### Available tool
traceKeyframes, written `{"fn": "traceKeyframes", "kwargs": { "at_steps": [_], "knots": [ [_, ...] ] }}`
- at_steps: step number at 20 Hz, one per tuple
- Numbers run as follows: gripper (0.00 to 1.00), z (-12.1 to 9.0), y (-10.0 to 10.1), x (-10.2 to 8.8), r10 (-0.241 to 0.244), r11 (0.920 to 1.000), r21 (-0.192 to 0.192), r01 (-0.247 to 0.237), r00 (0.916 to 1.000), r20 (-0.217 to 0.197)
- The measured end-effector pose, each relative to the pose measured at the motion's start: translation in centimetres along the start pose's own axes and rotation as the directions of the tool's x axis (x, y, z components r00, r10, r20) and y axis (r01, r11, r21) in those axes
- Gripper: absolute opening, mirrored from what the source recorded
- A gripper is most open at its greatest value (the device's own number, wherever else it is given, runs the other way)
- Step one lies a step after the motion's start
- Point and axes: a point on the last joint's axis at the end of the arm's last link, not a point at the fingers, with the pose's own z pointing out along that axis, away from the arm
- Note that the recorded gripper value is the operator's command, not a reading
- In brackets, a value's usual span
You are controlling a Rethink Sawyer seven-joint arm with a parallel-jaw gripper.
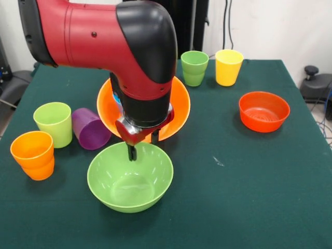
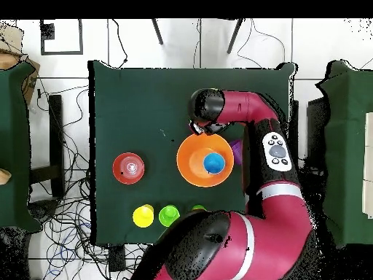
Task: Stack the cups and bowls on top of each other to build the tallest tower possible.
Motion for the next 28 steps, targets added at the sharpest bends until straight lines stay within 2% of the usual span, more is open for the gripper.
{"fn": "traceKeyframes", "kwargs": {
  "at_steps": [11,17,21,28],
  "knots": [
    [1.0,0.8,-0.1,0.4,0.003,0.9999,0.016,-0.003,1.0,-0.005],
    [1.0,1.6,-0.3,0.7,0.034,0.9992,-0.02,-0.033,0.9994,0.006],
    [1.0,2.2,0.1,0.8,0.042,0.9982,-0.042,-0.042,0.9991,0.0],
    [1.0,2.4,0.6,0.6,0.038,0.9984,-0.041,-0.038,0.9992,-0.013]
  ]
}}
